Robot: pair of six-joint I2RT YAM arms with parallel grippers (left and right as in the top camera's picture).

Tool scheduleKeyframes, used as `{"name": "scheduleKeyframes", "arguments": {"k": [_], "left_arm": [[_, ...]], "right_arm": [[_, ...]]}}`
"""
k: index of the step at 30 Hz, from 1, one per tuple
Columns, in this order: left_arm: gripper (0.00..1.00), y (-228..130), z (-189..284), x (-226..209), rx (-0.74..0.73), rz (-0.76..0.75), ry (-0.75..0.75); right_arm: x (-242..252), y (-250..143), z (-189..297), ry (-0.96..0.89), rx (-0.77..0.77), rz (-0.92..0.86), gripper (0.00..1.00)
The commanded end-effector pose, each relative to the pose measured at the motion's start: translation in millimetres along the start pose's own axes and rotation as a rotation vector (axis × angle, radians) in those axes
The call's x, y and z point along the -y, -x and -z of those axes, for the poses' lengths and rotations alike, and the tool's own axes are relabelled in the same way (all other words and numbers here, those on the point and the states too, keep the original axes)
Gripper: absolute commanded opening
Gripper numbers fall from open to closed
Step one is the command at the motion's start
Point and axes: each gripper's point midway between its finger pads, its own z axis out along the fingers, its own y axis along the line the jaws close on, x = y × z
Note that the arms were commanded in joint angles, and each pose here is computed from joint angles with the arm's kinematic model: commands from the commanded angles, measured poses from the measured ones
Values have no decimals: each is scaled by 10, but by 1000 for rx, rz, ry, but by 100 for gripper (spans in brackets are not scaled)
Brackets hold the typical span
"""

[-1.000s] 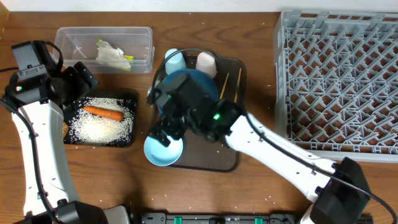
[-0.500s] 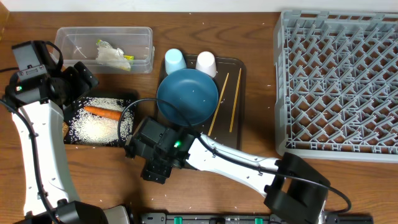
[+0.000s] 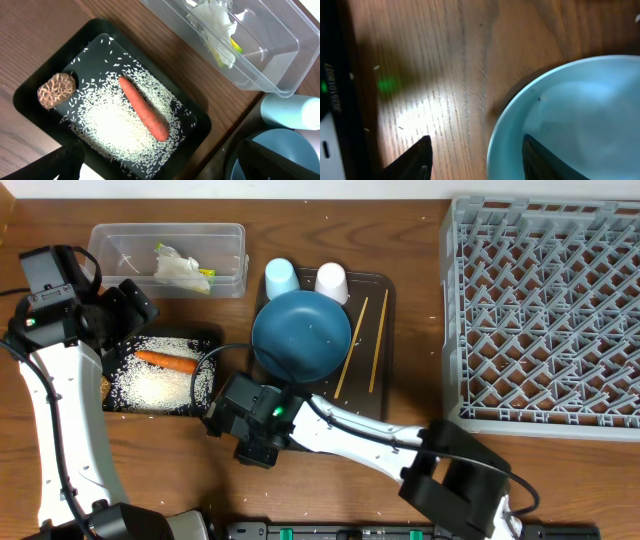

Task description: Sort waste into correct bins and load items into the dishwasher rack

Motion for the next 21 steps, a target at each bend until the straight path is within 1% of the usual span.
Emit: {"name": "scheduleKeyframes", "arguments": {"k": [1,3,6,10,16,21], "left_arm": [[98,59,59,1,23,8,-2],[98,59,59,1,23,8,-2],[98,59,59,1,23,8,-2],[98,59,59,1,23,8,-2],[98,59,59,1,23,8,-2],[98,59,59,1,23,8,-2]], "right_arm": [[23,10,-36,-13,-5,4,47],[25,12,-36,-13,-4,4,44],[24,-7,-40,-13,-11,2,43],[20,-40,-45,-11,-25,-1,38],[30,-93,-102,-9,-45,-7,41],[40,-101,-101,-15,-49,-8,31]]}}
